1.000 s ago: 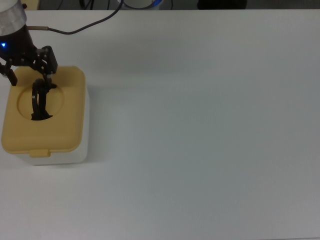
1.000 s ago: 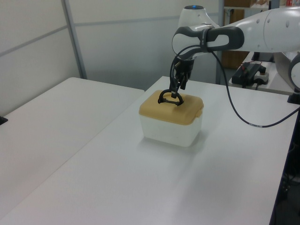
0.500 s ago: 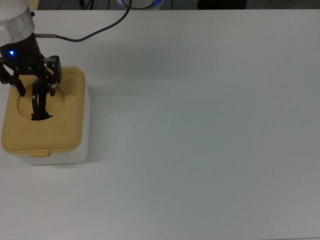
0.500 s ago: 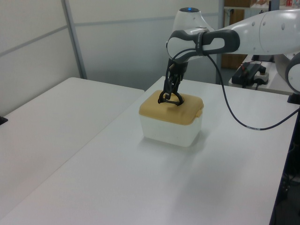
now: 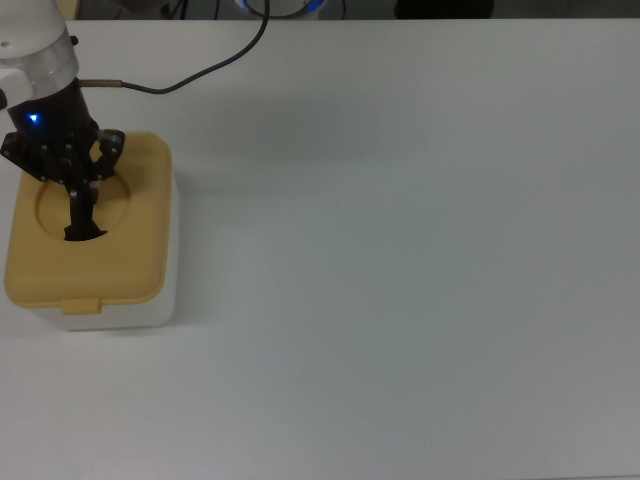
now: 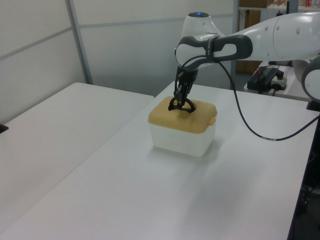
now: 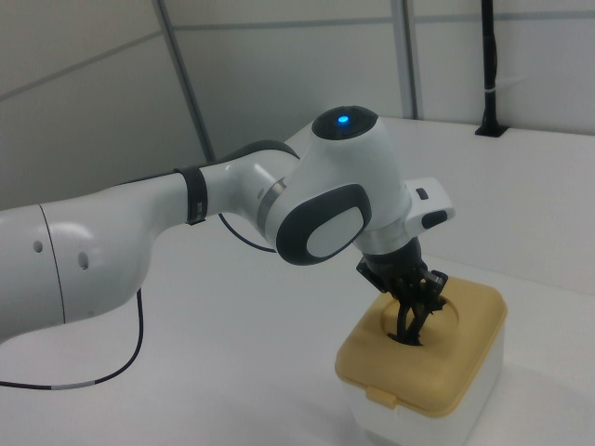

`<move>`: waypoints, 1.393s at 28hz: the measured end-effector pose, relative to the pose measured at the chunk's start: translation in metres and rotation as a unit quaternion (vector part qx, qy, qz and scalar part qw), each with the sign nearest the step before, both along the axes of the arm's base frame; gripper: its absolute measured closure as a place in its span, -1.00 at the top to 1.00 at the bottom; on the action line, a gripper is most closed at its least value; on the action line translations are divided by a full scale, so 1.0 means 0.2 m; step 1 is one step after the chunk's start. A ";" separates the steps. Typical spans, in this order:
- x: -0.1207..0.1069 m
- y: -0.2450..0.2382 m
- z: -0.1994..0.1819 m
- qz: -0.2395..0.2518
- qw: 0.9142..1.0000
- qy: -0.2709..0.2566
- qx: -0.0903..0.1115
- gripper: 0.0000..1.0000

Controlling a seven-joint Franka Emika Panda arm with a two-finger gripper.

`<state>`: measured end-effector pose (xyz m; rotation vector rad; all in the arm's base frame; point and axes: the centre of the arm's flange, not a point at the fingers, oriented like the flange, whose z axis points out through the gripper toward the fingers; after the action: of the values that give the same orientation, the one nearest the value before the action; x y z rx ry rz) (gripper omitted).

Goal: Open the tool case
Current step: 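Lift the tan lid off the white box and move it aside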

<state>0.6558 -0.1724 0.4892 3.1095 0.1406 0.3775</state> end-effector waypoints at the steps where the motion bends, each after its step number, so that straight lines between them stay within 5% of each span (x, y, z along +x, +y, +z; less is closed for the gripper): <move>1: 0.00 0.00 0.00 0.000 1.000 0.000 0.000 -0.80; 16: 0.00 -0.02 0.04 0.007 1.000 -0.008 -0.003 -0.86; 25: -0.02 0.05 0.24 0.010 0.999 -0.031 0.029 -0.86; 34: -0.02 0.58 0.38 0.025 0.997 -0.019 0.078 -0.86; 39: -0.02 0.91 0.33 0.027 0.996 0.001 0.084 -0.86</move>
<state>0.6522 0.0088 0.5562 3.2772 0.2030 0.4061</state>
